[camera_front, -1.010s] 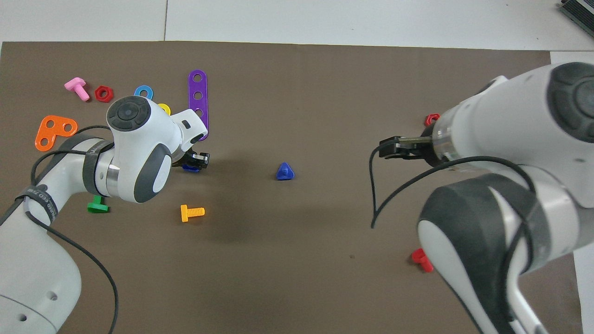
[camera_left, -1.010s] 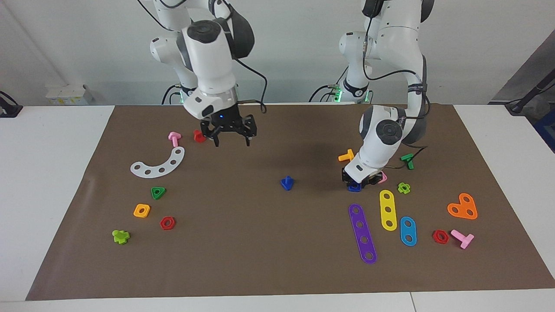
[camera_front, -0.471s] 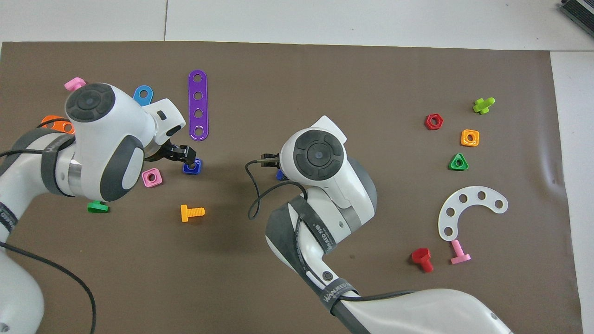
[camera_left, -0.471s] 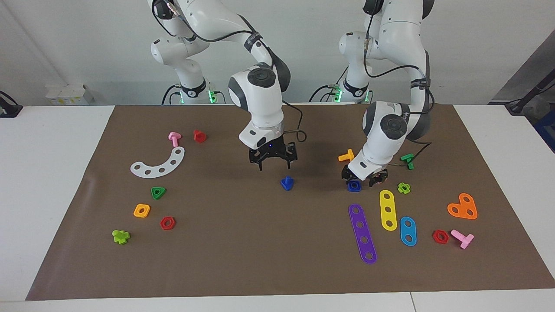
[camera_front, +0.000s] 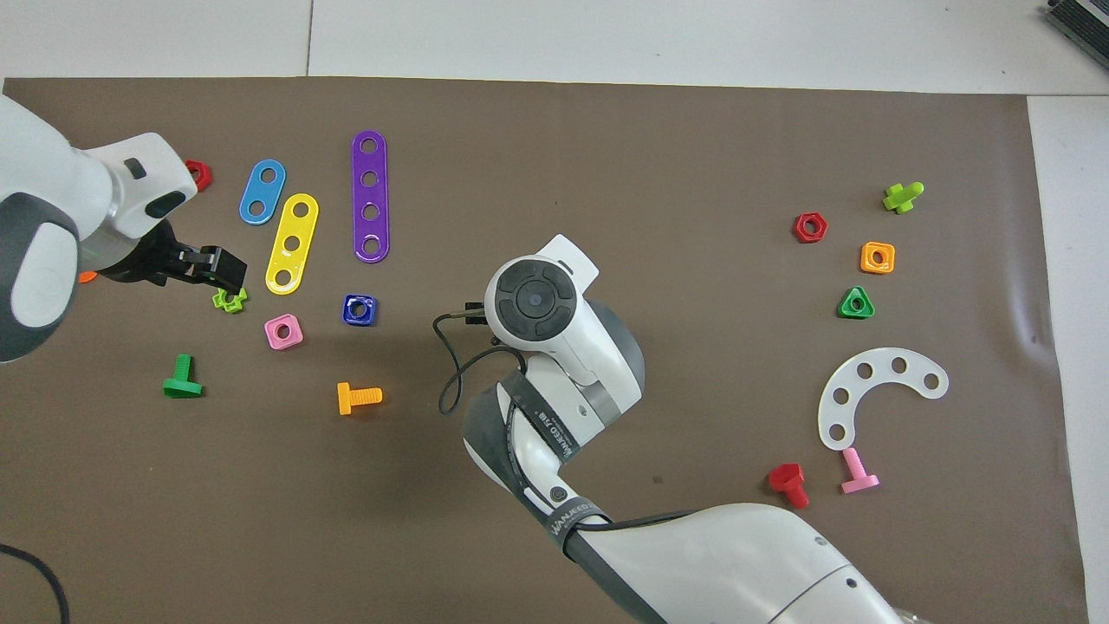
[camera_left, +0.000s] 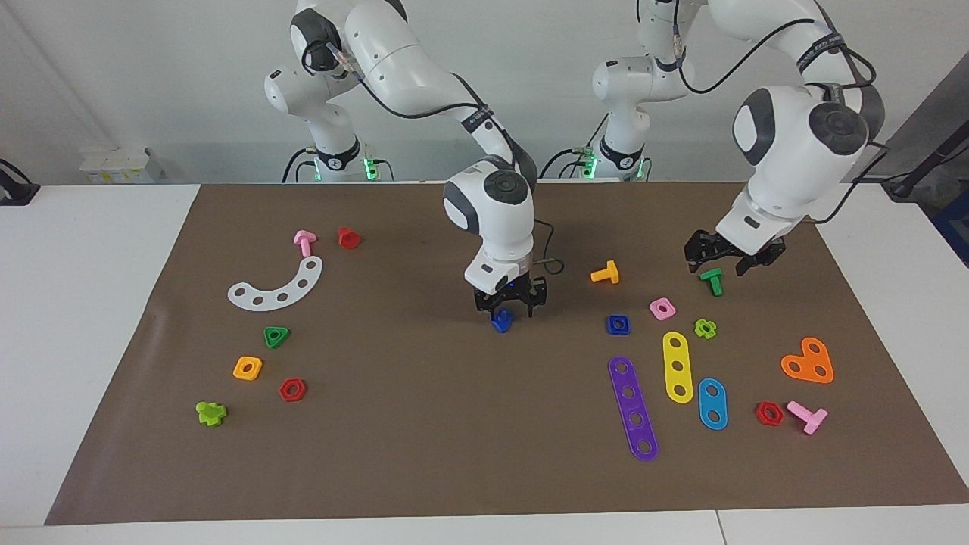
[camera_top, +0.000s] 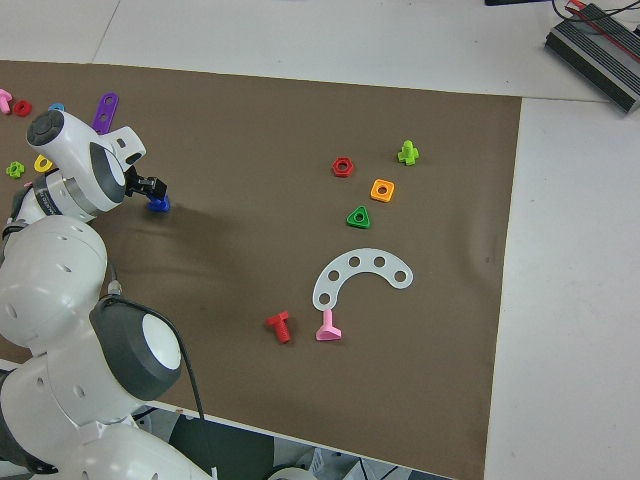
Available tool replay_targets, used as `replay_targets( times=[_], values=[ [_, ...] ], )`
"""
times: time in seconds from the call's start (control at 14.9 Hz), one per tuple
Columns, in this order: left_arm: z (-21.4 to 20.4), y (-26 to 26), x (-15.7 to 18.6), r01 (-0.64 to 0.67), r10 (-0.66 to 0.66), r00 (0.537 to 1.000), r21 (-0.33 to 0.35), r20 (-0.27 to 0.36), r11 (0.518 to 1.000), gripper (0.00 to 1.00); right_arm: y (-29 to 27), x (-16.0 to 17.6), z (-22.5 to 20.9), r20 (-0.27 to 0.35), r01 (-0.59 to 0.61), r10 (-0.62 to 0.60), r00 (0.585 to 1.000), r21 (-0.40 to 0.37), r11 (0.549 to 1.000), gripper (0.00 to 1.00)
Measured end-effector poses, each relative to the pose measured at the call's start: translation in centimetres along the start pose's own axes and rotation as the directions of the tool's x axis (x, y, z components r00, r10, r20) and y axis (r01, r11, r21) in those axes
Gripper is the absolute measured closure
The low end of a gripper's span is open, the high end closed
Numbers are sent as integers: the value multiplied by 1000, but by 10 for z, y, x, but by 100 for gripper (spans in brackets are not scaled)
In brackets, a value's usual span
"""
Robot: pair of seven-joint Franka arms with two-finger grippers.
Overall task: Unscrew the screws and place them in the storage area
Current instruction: 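Return the left gripper to rest while the right gripper holds the triangle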
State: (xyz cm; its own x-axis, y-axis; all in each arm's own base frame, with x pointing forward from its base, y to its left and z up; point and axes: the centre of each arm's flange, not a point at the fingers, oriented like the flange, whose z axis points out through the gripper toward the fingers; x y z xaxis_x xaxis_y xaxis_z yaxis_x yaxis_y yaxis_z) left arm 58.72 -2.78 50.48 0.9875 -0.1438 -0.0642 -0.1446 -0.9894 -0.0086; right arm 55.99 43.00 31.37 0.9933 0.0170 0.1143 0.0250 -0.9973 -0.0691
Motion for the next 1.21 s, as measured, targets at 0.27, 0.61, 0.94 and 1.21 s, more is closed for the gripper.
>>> replay_targets(
  times=[0.27, 0.61, 0.94, 1.21],
  values=[
    [-46, -21, -22, 40, -39, 996, 12, -79, 999, 7, 5, -1, 2, 29, -4, 5, 1000, -25, 1000, 38],
    [-86, -6, -40, 60, -57, 987, 21, -147, 998, 0, 7, -1, 3, 40, -1, 3, 999, -35, 999, 48],
    [-89, 22, -40, 78, -74, 985, 16, -154, 997, 0, 7, -1, 3, 40, -1, 3, 999, -35, 999, 60],
    [-88, 26, -40, 78, -74, 986, 16, -151, 997, 0, 8, -1, 4, 41, -3, 5, 999, -37, 999, 60]
  ],
)
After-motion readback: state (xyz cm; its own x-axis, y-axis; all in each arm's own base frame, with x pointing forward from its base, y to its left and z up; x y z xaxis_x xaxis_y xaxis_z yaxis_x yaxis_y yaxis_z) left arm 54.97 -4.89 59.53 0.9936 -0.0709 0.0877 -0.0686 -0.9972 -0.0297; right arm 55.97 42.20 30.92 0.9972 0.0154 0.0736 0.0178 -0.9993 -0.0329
